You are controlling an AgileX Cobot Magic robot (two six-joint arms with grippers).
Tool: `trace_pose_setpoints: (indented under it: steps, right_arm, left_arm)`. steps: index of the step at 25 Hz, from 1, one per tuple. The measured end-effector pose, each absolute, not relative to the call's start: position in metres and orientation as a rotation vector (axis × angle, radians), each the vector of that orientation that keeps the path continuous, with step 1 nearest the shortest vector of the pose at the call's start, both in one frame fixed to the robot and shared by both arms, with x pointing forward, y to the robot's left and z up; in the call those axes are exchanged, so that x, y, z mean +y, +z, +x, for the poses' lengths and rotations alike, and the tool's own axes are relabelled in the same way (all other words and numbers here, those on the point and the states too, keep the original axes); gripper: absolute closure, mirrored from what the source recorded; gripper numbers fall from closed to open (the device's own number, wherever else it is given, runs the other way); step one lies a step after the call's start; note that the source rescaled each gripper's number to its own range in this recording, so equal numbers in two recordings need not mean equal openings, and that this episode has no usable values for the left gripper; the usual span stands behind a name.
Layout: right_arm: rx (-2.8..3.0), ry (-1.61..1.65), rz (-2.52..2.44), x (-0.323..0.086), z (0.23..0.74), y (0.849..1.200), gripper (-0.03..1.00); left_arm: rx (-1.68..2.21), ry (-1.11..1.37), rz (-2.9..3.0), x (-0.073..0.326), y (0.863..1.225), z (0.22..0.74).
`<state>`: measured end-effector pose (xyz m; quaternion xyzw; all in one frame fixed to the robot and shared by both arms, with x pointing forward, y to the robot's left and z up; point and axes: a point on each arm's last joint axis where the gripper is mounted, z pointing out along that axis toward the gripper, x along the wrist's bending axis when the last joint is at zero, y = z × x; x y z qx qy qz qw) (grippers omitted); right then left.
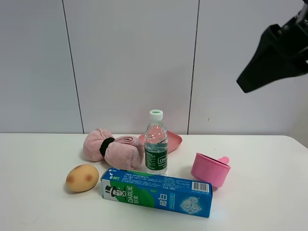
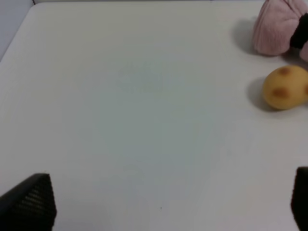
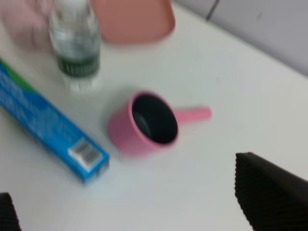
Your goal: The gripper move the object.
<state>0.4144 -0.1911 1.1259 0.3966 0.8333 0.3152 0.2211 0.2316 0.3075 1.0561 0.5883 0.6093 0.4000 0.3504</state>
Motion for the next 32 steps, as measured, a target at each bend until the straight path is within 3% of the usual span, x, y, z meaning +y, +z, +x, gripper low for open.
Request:
trace_pose_setpoints:
  steps: [32]
  right_arm:
    - [1.863,0.388,1.952,-0.314,0.394,1.123,0.23]
  left_arm:
    - [1.578,1.036,1.523,0.307,1.056,0.232]
